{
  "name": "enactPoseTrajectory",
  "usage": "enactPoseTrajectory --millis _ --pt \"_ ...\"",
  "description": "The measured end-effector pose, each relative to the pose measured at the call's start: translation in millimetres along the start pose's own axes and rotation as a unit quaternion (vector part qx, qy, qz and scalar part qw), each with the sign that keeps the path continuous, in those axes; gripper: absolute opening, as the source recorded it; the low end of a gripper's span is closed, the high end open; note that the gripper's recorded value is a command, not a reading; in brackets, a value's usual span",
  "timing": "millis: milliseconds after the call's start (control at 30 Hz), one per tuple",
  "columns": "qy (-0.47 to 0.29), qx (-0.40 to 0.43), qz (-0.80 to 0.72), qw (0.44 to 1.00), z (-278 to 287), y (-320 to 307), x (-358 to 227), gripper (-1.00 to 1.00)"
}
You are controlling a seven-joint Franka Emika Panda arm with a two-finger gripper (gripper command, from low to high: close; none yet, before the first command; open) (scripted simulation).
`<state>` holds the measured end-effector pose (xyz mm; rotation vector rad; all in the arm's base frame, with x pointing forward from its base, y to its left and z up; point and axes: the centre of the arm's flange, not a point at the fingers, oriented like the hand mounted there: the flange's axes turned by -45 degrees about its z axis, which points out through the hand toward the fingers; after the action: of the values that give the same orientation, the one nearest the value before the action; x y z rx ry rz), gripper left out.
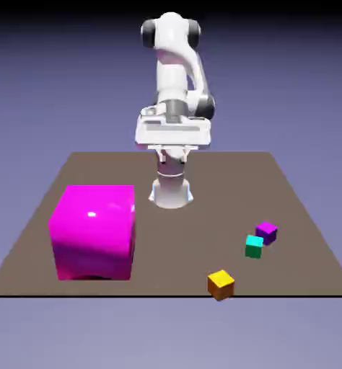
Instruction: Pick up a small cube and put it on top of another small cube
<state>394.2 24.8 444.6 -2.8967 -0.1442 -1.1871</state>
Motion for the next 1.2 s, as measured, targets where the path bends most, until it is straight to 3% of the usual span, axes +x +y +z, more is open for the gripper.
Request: enactPoseTrajectory --millis 267,533,700,1000,1033,1200 --pt "-0.065 0.099 -0.095 0.988 69 -135 -64 0.00" --pt "-0.136 0.170 -0.202 0.955 89 -255 -185 0.00" --pt "-0.181 0.186 -0.261 0.930 84 -294 -271 0.00" --pt "-0.182 0.186 -0.261 0.930 139 -307 -305 0.00" --pt "-0.182 0.186 -0.261 0.930 141 -307 -307 -1.00" --pt "-0.182 0.185 -0.262 0.930 121 -304 -292 -1.00"
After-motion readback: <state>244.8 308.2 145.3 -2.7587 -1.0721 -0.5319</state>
